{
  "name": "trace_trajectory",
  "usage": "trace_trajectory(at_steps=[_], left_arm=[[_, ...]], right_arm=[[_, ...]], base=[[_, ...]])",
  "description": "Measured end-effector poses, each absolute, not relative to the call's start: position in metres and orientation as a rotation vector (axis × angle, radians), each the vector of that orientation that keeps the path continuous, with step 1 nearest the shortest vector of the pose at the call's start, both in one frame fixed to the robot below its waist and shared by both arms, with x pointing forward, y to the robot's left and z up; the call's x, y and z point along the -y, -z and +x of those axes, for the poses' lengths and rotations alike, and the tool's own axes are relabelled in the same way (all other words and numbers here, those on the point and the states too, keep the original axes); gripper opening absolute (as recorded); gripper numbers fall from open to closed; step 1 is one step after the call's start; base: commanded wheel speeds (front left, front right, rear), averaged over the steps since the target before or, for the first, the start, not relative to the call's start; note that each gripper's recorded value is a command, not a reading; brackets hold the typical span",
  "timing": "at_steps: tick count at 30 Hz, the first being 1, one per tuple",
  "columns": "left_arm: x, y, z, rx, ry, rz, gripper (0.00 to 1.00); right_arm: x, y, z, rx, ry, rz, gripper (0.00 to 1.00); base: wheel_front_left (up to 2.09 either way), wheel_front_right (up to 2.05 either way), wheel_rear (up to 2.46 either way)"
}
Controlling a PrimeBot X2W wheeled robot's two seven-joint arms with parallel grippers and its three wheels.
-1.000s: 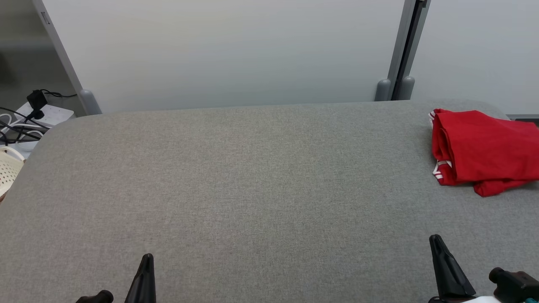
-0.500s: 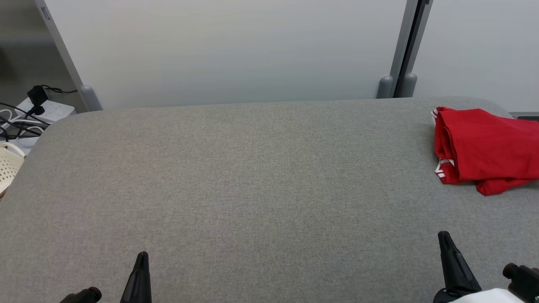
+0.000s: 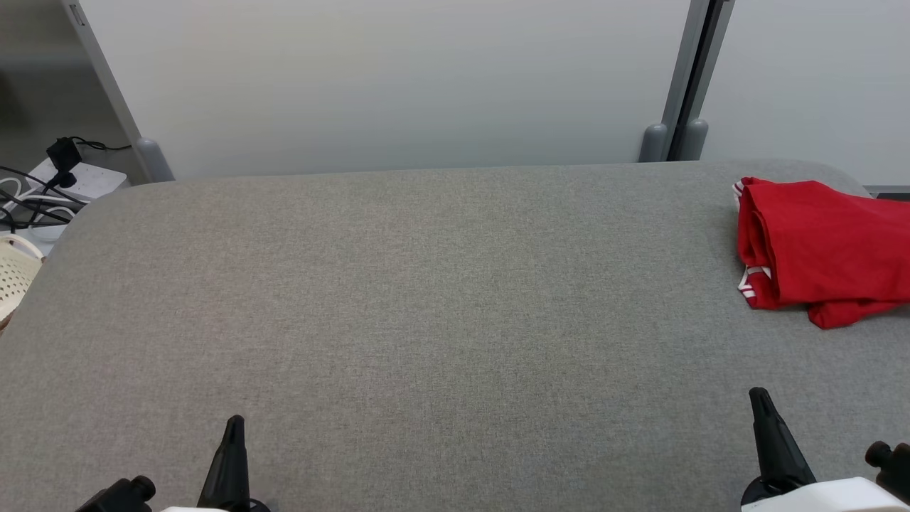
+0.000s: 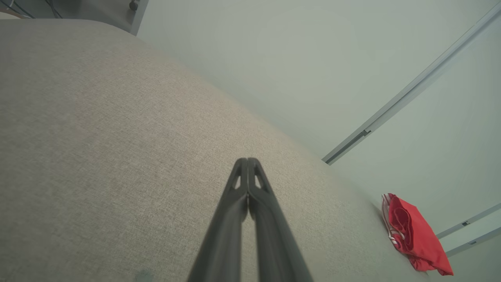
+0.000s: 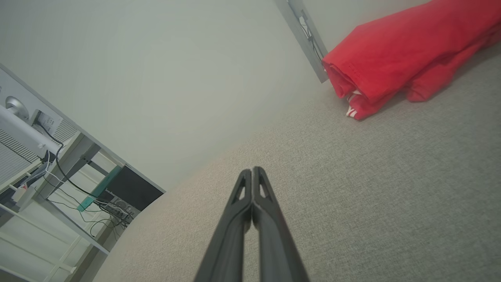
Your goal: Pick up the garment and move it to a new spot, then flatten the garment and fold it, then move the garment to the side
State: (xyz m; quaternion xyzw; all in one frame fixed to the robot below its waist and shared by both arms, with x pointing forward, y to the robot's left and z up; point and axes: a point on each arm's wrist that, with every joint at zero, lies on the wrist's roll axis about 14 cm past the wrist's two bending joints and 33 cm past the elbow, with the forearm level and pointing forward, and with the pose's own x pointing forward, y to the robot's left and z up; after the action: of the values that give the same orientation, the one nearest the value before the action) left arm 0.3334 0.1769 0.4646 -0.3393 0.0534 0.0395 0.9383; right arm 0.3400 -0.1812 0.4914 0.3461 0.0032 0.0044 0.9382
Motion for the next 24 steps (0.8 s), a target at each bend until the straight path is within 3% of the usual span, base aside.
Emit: trace_trajectory(at_steps=[24], left_arm=[[-0.18, -0.464, 0.345, -0.128, -0.091, -0.946, 0.0]], right_arm=[[0.19, -0.487, 0.351, -0.034, 0.035, 0.95, 0.0]], base=[[0.0, 0.0, 0.0]])
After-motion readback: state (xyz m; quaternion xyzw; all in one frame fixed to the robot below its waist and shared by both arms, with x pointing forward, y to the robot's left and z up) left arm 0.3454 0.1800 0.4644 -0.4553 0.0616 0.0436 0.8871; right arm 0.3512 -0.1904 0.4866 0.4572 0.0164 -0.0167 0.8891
